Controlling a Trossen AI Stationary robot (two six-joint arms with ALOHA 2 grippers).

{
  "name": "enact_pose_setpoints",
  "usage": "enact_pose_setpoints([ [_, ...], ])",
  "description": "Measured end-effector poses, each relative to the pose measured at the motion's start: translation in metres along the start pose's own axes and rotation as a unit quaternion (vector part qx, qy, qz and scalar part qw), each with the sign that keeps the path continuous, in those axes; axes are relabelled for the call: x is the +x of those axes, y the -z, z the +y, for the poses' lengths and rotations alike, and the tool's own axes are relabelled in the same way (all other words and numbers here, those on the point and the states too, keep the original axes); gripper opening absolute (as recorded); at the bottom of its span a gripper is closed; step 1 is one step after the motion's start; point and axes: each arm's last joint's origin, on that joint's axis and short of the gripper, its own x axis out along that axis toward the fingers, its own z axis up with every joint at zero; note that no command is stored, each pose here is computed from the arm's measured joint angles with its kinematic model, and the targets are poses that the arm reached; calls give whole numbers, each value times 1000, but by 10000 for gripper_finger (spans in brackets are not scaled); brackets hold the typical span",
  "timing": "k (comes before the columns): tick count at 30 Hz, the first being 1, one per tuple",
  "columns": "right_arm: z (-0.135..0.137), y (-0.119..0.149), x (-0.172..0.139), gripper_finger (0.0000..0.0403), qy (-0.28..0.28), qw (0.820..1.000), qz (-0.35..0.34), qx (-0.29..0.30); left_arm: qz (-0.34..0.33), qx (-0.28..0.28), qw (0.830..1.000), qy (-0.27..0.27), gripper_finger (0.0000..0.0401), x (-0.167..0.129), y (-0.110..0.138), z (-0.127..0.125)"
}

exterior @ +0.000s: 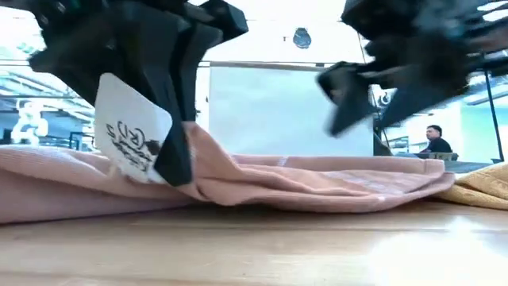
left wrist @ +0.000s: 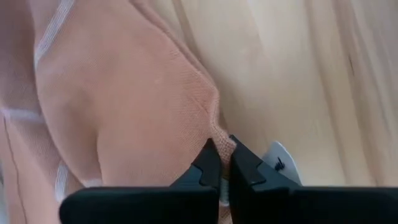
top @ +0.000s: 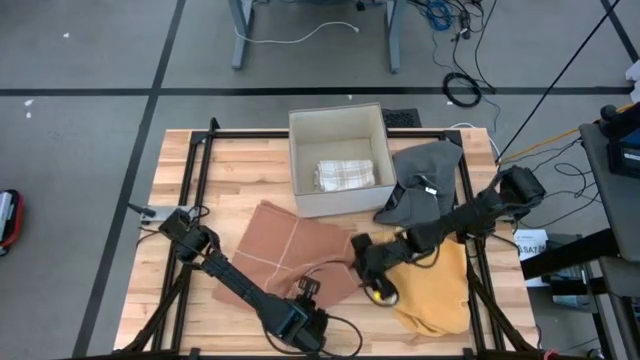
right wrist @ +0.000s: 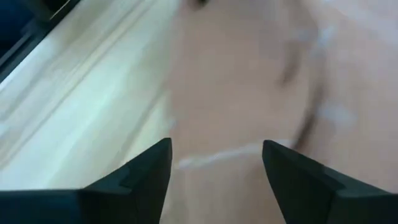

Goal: Fold towel
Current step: Fold the light brown towel

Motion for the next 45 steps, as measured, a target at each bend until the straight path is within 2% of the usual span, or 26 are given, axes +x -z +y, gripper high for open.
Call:
enact_pose_setpoints([
  [4, 27, 10, 3, 229, -15, 999, 49, -6, 25, -15, 1000, -10, 4, -7, 6, -4],
  [11, 53, 32, 5, 213, 63, 988, 137, -35, 29, -28, 999, -12, 3, -13, 11, -17],
  [16, 56, 39, 1, 212, 118, 979, 162, -46, 37, -31, 999, -10, 3, -16, 14, -22],
  [22, 55, 41, 2, 212, 129, 976, 170, -48, 34, -37, 999, -9, 3, -17, 14, -23],
  [28, 55, 48, 13, 202, 153, 969, 187, -55, -1, -39, 999, 1, 3, -34, 3, -25],
  [32, 55, 53, 23, 153, 169, 965, 192, -62, -30, -29, 999, 7, 3, -48, -6, -26],
  [38, 56, 53, 25, 21, 156, 966, 190, -77, -43, -25, 999, 9, 3, -56, -10, -24],
  [45, 61, 52, 22, 3, 156, 966, 182, -93, -28, -19, 999, 4, 3, -56, -7, -24],
])
